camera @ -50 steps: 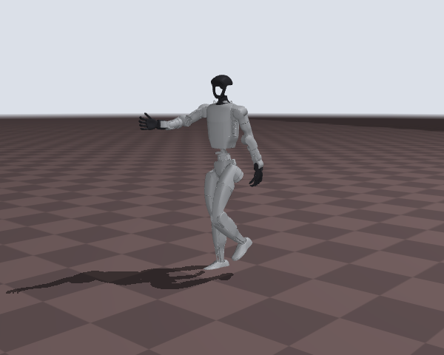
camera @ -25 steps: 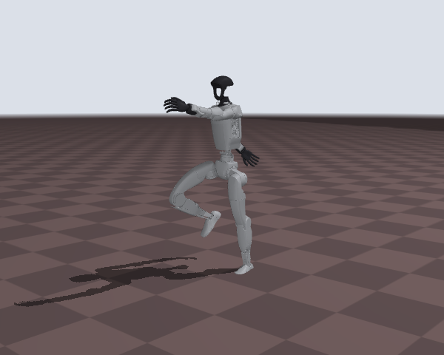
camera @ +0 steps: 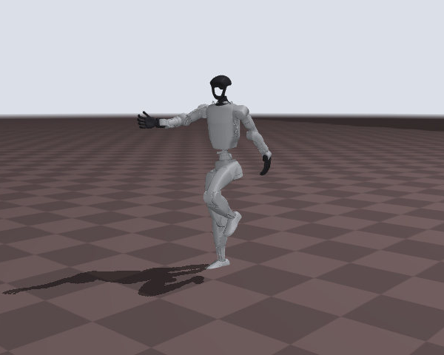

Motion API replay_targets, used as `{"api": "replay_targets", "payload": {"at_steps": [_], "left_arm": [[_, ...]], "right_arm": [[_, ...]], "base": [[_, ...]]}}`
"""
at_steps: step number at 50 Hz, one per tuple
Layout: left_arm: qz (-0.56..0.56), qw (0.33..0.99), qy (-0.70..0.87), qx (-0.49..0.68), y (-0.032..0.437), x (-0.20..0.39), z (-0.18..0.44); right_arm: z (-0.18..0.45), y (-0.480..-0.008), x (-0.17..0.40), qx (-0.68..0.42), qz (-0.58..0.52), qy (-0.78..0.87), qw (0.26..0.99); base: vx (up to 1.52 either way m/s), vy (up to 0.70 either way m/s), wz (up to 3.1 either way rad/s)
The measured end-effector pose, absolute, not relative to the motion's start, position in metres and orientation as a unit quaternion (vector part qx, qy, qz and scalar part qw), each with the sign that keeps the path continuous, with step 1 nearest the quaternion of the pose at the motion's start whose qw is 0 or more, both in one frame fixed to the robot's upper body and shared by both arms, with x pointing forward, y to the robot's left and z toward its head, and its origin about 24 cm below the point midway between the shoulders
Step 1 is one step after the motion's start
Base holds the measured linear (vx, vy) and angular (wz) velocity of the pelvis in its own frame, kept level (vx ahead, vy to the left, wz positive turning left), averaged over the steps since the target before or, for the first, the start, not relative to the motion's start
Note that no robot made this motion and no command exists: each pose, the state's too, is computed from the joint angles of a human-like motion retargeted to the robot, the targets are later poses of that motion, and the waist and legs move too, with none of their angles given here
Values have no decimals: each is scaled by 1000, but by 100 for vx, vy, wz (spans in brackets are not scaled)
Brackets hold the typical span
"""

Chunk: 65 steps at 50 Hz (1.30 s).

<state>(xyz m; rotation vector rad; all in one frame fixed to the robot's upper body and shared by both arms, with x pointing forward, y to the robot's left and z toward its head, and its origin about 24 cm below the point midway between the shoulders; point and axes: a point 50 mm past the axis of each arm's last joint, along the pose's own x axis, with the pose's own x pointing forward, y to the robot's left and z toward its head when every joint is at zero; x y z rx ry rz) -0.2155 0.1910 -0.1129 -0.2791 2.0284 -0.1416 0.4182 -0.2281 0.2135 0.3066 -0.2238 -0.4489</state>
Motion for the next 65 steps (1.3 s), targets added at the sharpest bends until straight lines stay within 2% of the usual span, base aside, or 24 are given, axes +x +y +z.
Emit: {"api": "replay_targets", "payload": {"at_steps": [4,7,10,12,15,16,18,20,22,24,27,30,33,35,38,42,46,48,50,53,56,59,62,65], "left_arm": [[-44,439,884,-154,195,-266,-75],[-56,444,883,-141,200,-258,-81],[-78,509,851,-103,202,-212,-113],[-75,576,811,-67,207,-158,-140],[-31,688,725,-2,220,-46,-169],[15,737,676,22,226,5,-171],[108,827,551,21,231,103,-159],[85,878,471,0,220,180,-134],[27,912,407,41,217,249,-96],[6,942,321,100,219,313,-40],[13,968,169,183,219,388,70],[32,972,18,233,211,422,177],[47,960,-61,271,210,428,245],[48,955,-73,282,210,428,267],[15,963,-70,258,205,428,263],[-54,982,-14,182,194,423,186],[-65,982,143,109,194,376,44],[-31,964,252,83,201,326,-28],[-20,919,382,99,210,256,-92],[-81,786,607,79,216,109,-159],[-29,690,723,-32,206,-34,-172],[-2,615,779,-127,186,-145,-148],[-31,531,829,-169,173,-224,-109],[-53,452,873,-175,174,-269,-75]], "right_arm": [[281,-223,419,195,-207,-189,940],[284,-215,420,211,-200,-192,937],[243,-200,422,226,-192,-162,941],[190,-191,418,231,-192,-112,947],[87,-181,393,201,-196,24,959],[52,-183,378,177,-204,78,960],[-16,-193,334,112,-220,186,951],[-86,-205,264,3,-172,341,924],[-138,-221,174,-64,-125,500,855],[-163,-237,78,-71,-114,624,770],[-164,-248,-44,-32,-122,737,664],[-145,-239,-135,-8,-90,804,588],[-119,-223,-200,12,-32,857,514],[-103,-210,-229,39,-5,882,470],[-97,-192,-241,89,23,890,447],[-119,-178,-211,106,39,865,490],[-157,-189,-127,53,-19,802,595],[-171,-200,-63,22,-74,749,659],[-175,-207,14,8,-116,678,726],[-153,-218,136,12,-138,569,811],[-79,-243,263,35,-211,382,899],[36,-252,360,110,-249,154,950],[145,-252,403,171,-246,-21,954],[215,-253,414,172,-238,-103,950]], "base": [[7,-1,38],[4,2,40],[6,6,1],[11,7,-68],[18,11,-126],[22,20,-113],[10,30,9],[-15,28,104],[-14,13,126],[-2,10,165],[-1,10,102],[1,4,20],[4,0,-18],[6,0,-25],[5,-2,-20],[7,-8,-12],[14,-9,1],[16,-16,-57],[5,-26,-157],[-13,-25,-107],[-5,-8,-21],[2,-5,-34],[1,-2,-8],[4,0,37]]}}
